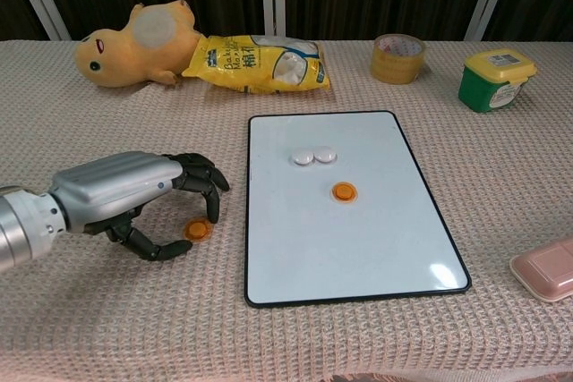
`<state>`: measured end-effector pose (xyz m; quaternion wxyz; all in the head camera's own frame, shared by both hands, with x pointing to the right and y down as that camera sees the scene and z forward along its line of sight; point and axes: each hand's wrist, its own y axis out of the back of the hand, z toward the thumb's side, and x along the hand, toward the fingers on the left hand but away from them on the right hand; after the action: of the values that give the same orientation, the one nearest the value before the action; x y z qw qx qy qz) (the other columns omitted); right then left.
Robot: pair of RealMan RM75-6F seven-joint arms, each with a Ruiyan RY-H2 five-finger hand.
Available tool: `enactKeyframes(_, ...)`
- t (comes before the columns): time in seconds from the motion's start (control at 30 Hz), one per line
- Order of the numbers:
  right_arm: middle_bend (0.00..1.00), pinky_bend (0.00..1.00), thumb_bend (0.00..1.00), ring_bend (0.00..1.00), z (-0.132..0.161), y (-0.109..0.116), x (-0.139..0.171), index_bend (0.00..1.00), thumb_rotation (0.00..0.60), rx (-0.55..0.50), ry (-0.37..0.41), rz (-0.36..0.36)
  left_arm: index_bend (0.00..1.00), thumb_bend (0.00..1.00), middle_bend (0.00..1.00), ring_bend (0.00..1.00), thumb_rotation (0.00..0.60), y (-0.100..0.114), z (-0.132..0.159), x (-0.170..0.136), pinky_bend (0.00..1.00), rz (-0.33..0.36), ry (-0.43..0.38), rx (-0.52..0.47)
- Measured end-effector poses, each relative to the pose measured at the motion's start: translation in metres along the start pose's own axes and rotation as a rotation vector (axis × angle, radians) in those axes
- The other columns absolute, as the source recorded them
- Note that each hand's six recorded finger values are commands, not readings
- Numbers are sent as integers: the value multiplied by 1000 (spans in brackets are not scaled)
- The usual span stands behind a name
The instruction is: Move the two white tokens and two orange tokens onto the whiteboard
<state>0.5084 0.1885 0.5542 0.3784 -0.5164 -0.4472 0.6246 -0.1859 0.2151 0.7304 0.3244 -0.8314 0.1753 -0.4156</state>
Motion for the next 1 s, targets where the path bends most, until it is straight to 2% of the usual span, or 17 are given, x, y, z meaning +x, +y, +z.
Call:
enactKeyframes(0.4, 0, 0, 477, 0, 0, -1, 1, 0, 600, -4, 3, 2, 405, 317, 175, 52, 599, 2, -2, -1, 136, 3, 12, 1)
enactKeyframes(0.77, 0, 0, 477, 0, 1, 0, 1, 0, 600, -1, 5, 1, 490, 317, 183, 53, 600, 3, 1, 0, 137, 12, 4, -12)
enactKeyframes(1.0, 0, 0, 477, 0, 2, -1, 1, 0, 600, 2, 8, 5, 532, 317, 192, 53, 600, 12, 4, 3, 137, 37, -9, -14)
